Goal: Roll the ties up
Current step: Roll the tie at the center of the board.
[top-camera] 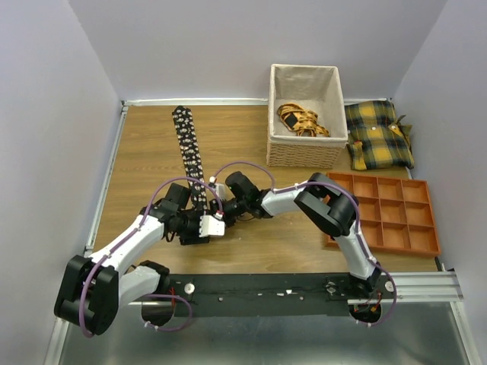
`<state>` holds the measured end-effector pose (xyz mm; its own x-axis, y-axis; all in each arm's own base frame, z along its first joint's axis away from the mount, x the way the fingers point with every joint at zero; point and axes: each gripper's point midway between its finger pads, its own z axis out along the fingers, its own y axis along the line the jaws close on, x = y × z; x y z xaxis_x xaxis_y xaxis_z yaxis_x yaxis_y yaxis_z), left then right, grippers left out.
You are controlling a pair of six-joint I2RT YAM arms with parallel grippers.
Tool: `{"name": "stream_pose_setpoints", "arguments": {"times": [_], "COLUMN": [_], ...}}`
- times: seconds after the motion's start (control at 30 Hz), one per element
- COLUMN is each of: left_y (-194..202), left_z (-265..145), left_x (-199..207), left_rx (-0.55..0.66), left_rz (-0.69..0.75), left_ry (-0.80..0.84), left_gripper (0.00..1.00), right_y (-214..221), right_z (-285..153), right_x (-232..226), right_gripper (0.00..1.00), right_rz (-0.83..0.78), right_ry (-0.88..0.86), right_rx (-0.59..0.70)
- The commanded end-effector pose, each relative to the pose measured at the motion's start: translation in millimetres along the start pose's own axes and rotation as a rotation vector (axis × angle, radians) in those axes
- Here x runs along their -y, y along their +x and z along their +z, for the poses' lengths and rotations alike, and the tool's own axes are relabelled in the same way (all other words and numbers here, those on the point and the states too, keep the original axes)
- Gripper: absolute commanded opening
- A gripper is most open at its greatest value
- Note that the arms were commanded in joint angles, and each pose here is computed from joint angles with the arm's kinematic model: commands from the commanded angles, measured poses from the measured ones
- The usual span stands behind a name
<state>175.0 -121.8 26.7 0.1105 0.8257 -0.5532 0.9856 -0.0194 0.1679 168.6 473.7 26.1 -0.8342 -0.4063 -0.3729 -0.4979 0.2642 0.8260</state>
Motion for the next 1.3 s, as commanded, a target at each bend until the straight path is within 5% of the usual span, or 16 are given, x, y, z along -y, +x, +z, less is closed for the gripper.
{"name": "stream_pose_setpoints", "arguments": {"times": [0.0, 0.13, 0.4, 0.53, 0.73, 1.07, 1.27], "left_y": [-7.7, -5.8, 13.1, 14.4, 5.0, -11.2, -17.7], "left_z": [1.3, 3.8, 5.4, 4.6, 4.1, 0.2, -3.3], "left_x": [3.6, 1.7, 12.9, 19.2, 22.7, 28.4, 26.2], "left_rx": [0.023, 0.007, -0.076, -0.080, -0.052, 0.017, 0.052], "left_rz": [0.031, 0.016, 0.021, 0.020, -0.059, -0.099, -0.137], "left_ry": [0.010, 0.013, 0.067, 0.094, 0.134, 0.185, 0.190], "left_gripper": [0.65, 0.66, 0.41, 0.34, 0.28, 0.28, 0.27], "right_y": [13.8, 8.8, 14.5, 9.8, -1.2, -0.2, 14.2], "right_z": [6.4, 5.6, -0.9, -6.4, -24.2, -72.3, -60.5], "right_x": [20.8, 21.6, 30.4, 25.5, 13.0, -6.0, -36.7], "right_gripper": [0.16, 0.15, 0.19, 0.40, 0.50, 0.52, 0.53], "right_rz": [0.100, 0.110, 0.126, 0.100, -0.045, -0.532, -1.207], "right_ry": [0.036, 0.034, 0.063, 0.056, 0.079, 0.158, 0.254], "right_rx": [-0.049, -0.039, -0.032, -0.003, 0.074, 0.339, 0.434]}}
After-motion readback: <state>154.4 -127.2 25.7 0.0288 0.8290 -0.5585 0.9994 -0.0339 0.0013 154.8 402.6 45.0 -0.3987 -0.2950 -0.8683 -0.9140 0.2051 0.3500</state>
